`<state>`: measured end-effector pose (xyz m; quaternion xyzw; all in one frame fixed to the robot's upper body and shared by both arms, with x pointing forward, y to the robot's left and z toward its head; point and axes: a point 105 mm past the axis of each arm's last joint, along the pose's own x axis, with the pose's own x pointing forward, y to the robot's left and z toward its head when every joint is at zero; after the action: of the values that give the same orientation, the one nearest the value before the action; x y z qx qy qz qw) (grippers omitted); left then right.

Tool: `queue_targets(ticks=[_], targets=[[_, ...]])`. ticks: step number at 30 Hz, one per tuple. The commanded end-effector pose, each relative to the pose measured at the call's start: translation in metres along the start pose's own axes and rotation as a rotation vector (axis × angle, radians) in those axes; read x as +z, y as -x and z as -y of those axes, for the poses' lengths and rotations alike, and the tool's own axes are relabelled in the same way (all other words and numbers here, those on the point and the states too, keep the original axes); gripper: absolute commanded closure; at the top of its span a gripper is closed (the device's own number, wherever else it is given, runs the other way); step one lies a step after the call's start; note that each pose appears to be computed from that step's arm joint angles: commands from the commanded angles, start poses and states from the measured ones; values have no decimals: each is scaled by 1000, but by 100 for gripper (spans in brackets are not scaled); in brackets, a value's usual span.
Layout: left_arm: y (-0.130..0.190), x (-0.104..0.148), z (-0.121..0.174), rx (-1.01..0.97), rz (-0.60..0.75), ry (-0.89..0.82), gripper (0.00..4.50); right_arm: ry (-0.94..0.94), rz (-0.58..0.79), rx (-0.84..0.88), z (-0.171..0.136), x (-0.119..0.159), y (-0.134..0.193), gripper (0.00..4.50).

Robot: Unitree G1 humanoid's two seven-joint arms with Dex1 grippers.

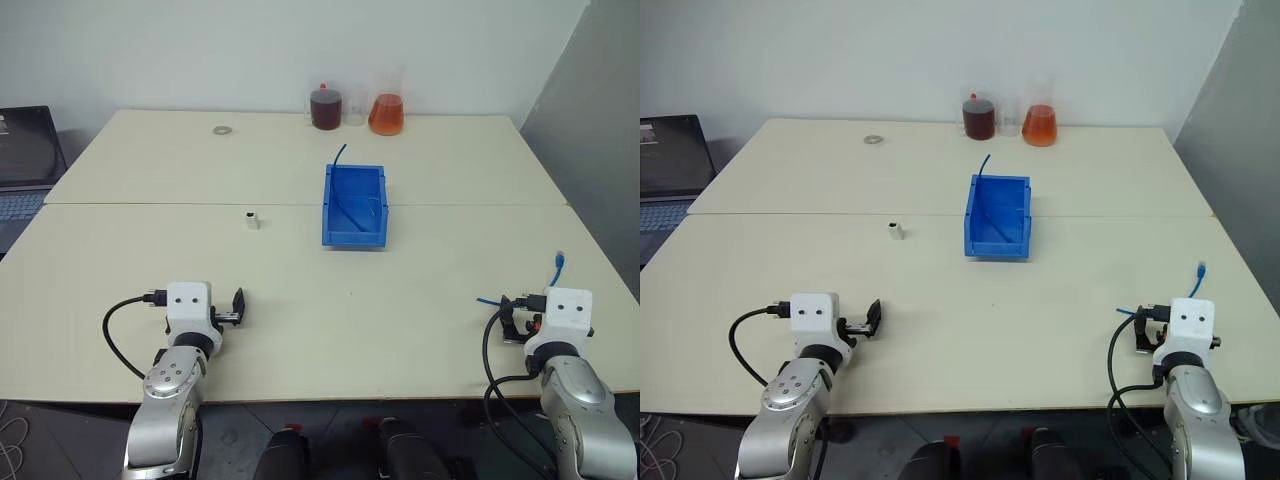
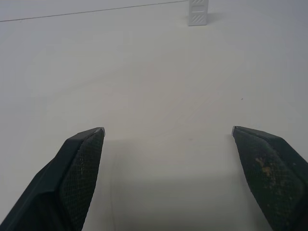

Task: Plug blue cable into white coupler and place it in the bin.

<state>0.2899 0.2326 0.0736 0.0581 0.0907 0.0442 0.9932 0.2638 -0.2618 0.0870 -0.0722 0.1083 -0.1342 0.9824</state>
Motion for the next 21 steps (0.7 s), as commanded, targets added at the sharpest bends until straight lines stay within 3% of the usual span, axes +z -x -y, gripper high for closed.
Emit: queue_targets(ticks=[1, 17, 21], targets=[[0, 7, -1, -4, 20, -11, 0, 6, 41, -29, 5, 9, 2, 5], [3, 7, 2, -18, 39, -3, 0, 19, 40, -17, 0, 11, 0, 5], [4, 17, 23, -207, 75, 13, 0, 21, 55, -34, 3, 16, 1, 5]])
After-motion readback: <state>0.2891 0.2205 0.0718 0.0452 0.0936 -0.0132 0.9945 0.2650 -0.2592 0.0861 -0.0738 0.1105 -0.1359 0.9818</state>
